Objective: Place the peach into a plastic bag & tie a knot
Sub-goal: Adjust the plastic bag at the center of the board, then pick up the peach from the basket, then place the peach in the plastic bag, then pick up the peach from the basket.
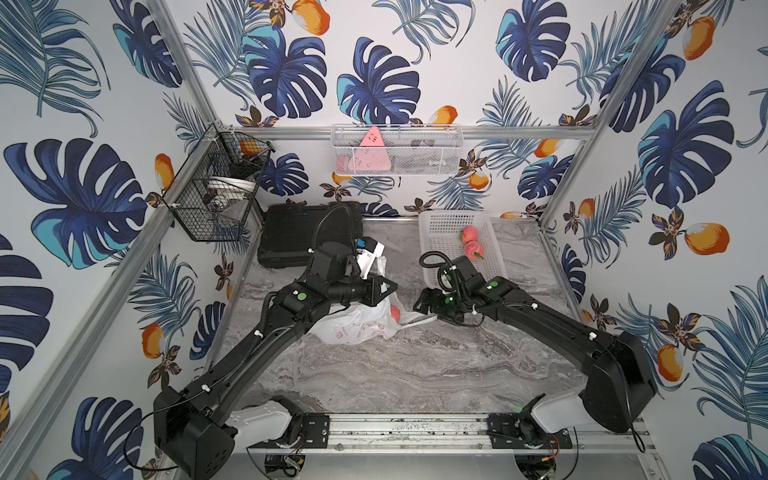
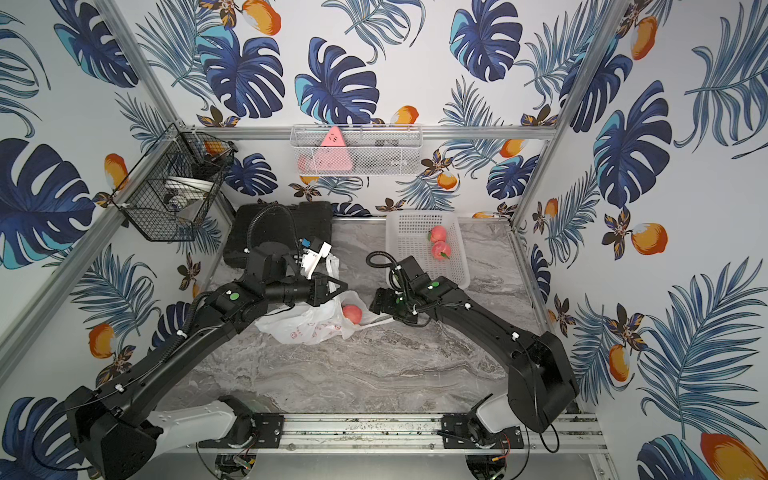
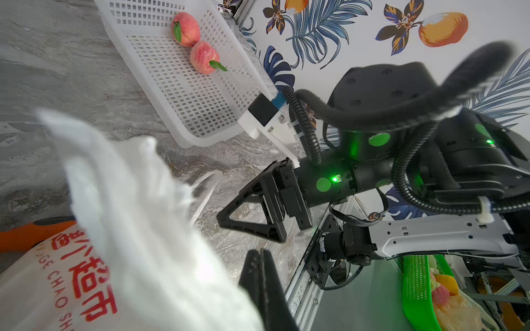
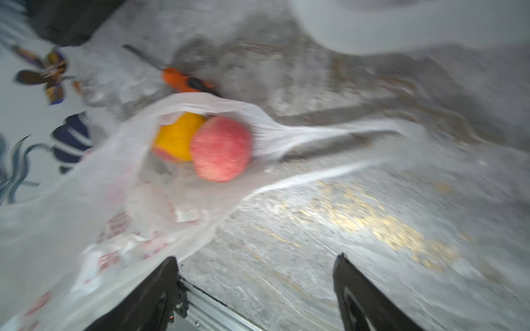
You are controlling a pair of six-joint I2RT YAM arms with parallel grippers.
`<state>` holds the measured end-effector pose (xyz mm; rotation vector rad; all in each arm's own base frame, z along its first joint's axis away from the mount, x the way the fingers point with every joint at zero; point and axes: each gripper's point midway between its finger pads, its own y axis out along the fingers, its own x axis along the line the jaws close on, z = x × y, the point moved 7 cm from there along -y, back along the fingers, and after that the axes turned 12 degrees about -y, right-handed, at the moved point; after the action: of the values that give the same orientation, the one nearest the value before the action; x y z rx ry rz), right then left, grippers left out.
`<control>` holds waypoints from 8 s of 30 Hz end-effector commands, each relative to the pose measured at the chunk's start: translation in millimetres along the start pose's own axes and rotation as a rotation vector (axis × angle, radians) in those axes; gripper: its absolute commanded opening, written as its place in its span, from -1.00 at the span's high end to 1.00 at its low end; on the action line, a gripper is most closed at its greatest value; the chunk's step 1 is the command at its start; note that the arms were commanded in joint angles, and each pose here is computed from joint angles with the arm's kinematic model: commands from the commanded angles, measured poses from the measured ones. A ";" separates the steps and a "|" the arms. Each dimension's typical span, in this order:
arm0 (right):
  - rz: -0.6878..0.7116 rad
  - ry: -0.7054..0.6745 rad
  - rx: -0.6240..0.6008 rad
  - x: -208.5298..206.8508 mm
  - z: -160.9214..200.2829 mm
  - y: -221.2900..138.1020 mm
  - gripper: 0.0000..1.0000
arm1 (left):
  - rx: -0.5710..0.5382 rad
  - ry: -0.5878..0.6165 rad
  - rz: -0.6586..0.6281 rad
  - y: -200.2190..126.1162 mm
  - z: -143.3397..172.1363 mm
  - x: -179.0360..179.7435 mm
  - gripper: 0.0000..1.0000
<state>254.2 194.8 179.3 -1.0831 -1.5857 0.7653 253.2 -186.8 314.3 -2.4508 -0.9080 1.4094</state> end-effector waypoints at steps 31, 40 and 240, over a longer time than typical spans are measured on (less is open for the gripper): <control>0.080 -0.009 -0.460 -3.2 -67.3 -107.0 1.00 | -0.121 0.117 0.044 -43.8 -29.9 -47.0 1.00; 0.047 -0.063 -0.620 4.1 -83.1 -207.3 1.00 | -0.103 0.006 0.031 -19.9 -15.2 -13.6 1.00; 0.295 0.111 -0.824 -136.8 -302.0 13.1 0.35 | -0.085 0.305 0.065 -3.7 -53.8 -43.3 1.00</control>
<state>566.1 51.6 144.8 -1.9761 -1.6124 0.4298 282.5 -202.6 367.0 -2.6522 -0.8373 1.0388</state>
